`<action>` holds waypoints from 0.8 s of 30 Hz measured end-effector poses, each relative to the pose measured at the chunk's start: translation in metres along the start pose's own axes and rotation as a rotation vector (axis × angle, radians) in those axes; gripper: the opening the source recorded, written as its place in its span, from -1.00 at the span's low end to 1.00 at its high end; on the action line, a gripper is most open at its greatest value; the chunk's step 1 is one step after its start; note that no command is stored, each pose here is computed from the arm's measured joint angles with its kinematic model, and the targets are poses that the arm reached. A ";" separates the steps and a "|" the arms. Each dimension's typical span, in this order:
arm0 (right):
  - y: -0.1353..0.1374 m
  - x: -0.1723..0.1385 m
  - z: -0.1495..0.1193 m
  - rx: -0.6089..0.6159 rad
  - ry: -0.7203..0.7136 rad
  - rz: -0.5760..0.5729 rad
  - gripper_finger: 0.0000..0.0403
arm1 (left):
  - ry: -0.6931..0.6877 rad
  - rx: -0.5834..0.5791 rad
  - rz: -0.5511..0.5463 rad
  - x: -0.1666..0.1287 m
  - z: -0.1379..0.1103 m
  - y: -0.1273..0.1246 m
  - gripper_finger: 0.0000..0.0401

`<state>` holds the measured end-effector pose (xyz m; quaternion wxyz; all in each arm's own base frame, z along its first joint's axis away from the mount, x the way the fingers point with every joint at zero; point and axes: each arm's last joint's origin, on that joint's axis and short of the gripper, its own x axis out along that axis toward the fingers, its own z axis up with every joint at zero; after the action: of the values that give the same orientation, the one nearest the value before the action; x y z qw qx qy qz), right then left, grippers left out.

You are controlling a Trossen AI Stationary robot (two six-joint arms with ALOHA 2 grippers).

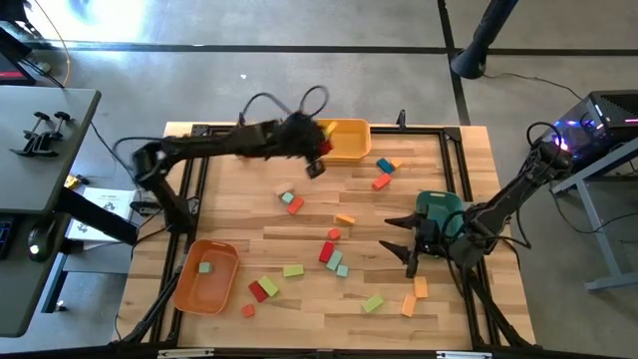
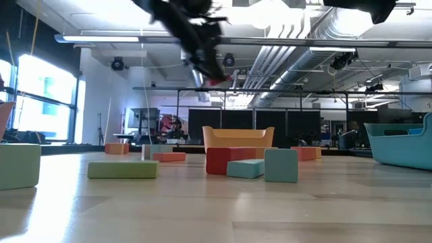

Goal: Sort blocks by size
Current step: Put the red thin rectangular block into the yellow bin

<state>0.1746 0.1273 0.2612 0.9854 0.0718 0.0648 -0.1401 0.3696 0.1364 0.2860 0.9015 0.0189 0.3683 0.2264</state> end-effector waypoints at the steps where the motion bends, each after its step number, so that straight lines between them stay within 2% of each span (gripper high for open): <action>1: 0.000 0.000 -0.001 -0.003 0.004 -0.002 0.35 | 0.009 0.008 0.003 0.010 0.008 0.001 -0.59; 5: 0.001 0.001 -0.003 -0.001 0.009 -0.009 0.35 | 0.114 0.019 0.013 0.062 0.018 0.006 -0.59; 8: 0.003 0.005 -0.008 0.017 0.018 -0.025 0.35 | 0.227 0.028 0.021 0.105 0.003 0.010 -0.59; 11: 0.007 0.009 -0.017 0.012 0.039 -0.034 0.35 | 0.271 -0.028 0.029 0.134 -0.007 0.017 -0.59; 15: 0.012 0.014 -0.027 0.023 0.060 -0.046 0.35 | 0.300 -0.066 0.029 0.150 -0.014 0.026 -0.57; 21: 0.015 0.017 -0.033 0.060 0.067 -0.057 0.35 | 0.293 -0.105 0.059 0.152 -0.016 0.043 -0.33; 24: 0.016 0.018 -0.032 0.077 0.055 -0.053 0.35 | 0.301 -0.129 0.025 0.154 -0.019 0.051 -0.20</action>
<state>0.1925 0.1427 0.2296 0.9757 0.1118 0.0881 -0.1668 0.4330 0.2446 0.1820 0.8327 -0.0687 0.4834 0.2612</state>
